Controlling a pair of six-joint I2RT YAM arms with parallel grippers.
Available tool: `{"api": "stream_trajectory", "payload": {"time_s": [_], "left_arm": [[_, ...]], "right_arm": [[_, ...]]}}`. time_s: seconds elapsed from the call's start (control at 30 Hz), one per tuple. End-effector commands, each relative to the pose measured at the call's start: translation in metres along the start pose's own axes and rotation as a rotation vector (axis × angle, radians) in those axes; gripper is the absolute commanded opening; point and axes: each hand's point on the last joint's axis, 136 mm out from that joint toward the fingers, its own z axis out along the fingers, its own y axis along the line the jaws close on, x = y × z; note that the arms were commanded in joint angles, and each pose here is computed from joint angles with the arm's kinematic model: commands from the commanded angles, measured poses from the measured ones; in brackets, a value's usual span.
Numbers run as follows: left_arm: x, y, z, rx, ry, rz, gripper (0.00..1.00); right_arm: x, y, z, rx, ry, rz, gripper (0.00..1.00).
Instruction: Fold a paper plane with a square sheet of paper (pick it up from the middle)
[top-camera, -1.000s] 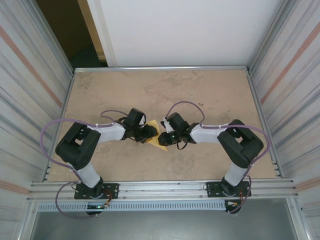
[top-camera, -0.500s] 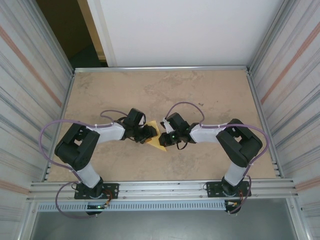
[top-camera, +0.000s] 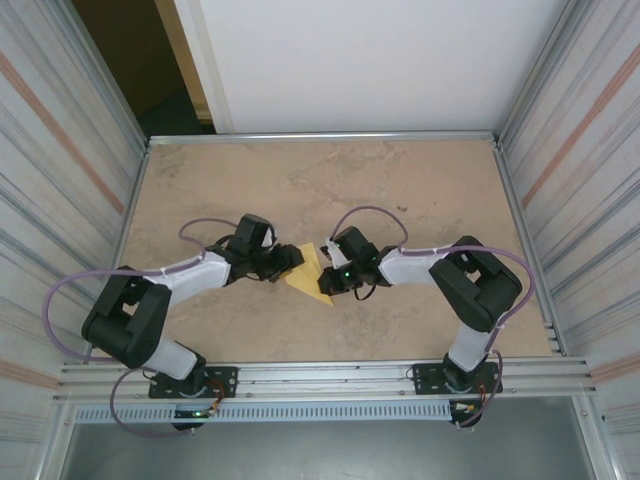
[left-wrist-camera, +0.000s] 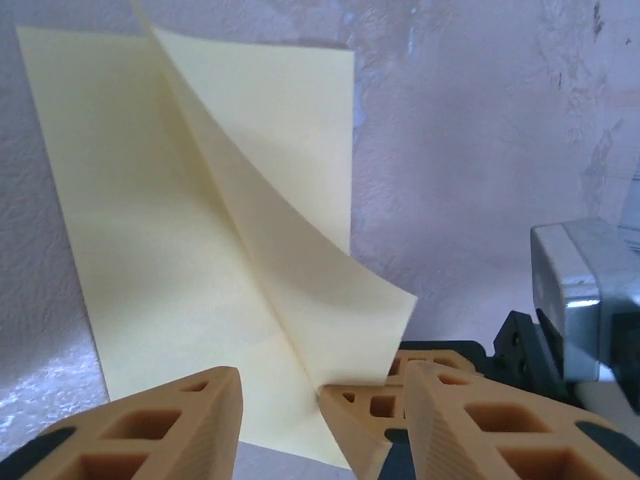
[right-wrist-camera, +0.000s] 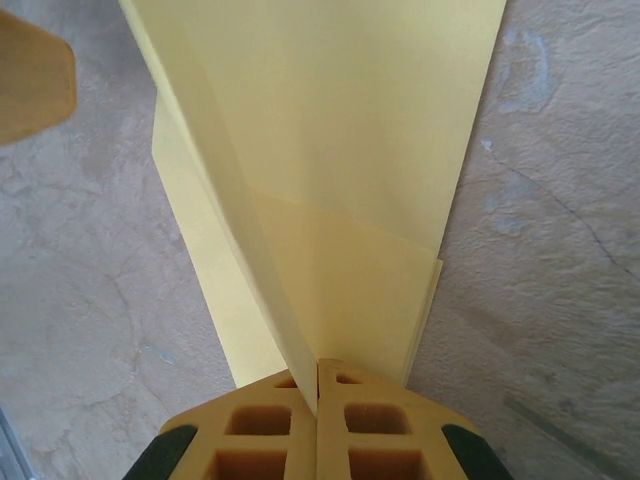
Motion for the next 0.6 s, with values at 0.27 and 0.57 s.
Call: {"api": "stream_trajectory", "payload": {"time_s": [0.27,0.57], "left_arm": [[0.008,-0.016,0.010,0.133,0.039,-0.014,0.43],[0.012,-0.026,0.028,0.159,0.094,0.021,0.43]], "right_arm": [[0.012,-0.016,0.001,-0.093,0.037,0.115,0.05],[0.013,-0.020,-0.001,-0.168,0.041,0.166,0.05]]}}
